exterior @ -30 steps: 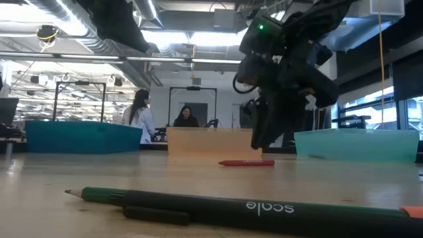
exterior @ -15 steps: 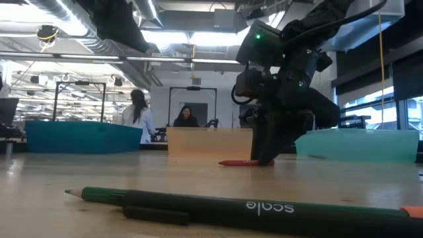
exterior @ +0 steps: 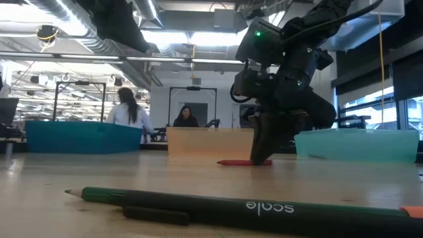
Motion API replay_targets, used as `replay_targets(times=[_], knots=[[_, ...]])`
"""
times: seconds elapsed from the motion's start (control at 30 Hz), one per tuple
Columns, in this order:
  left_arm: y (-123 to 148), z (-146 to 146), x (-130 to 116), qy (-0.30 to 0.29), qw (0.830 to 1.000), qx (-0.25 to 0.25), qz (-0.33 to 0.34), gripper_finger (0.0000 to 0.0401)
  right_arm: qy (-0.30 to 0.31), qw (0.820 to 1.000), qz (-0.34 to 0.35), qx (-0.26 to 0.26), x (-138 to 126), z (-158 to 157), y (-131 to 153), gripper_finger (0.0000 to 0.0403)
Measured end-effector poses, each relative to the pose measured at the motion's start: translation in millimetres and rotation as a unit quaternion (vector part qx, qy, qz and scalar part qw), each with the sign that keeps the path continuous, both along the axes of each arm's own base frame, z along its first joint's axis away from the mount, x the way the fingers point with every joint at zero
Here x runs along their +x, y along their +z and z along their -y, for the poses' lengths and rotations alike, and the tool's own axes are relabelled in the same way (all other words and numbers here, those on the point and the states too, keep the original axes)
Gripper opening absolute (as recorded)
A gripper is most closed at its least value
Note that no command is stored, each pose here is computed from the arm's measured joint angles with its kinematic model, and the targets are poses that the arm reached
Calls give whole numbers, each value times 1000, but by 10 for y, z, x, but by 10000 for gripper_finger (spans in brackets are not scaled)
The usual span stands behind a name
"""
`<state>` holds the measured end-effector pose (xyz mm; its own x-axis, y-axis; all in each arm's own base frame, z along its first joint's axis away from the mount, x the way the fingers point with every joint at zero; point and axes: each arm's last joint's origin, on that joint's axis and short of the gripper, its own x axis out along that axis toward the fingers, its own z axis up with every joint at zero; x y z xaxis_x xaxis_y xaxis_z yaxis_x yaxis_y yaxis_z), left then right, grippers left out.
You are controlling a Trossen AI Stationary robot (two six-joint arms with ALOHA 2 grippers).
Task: Sort crayons/erasers/pens/pencils in bins
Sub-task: Put the red crayon into the blue bin
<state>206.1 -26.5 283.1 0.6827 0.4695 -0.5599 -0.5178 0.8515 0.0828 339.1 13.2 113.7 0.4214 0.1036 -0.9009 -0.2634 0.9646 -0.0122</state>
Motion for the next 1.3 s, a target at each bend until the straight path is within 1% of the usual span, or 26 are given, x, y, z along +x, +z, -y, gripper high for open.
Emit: replay_targets(times=[0.13,0.2,0.37,0.53,0.6,0.67,0.8,0.97,1.07,1.17,1.3], knots=[[0,0,0,0,1000,0,0,80,-5,1000,-1,2,-1,0,-1,24],[0,0,0,0,1000,0,0,80,-17,1000,0,8,-7,0,16,29],[0,0,0,0,1000,-1,1,80,-43,999,8,19,-60,7,160,29],[1,0,1,0,1000,-1,1,80,-78,995,51,38,-99,16,471,30],[1,0,1,1,1000,-1,1,80,-96,993,53,36,-154,23,575,32],[0,0,2,1,1000,-1,1,80,-117,990,71,36,-205,36,726,32],[2,0,3,1,1000,-1,2,80,-171,982,80,24,-386,114,990,31],[10,2,11,0,1000,-2,8,80,-241,966,88,10,-674,252,1293,33],[23,5,22,0,1000,-4,17,80,-292,953,86,7,-855,358,1425,33],[32,7,31,-1,1000,-5,24,80,-357,931,79,-7,-1048,471,1524,34],[46,10,43,-1,999,-7,34,80,-439,896,68,-20,-1311,613,1628,34]])
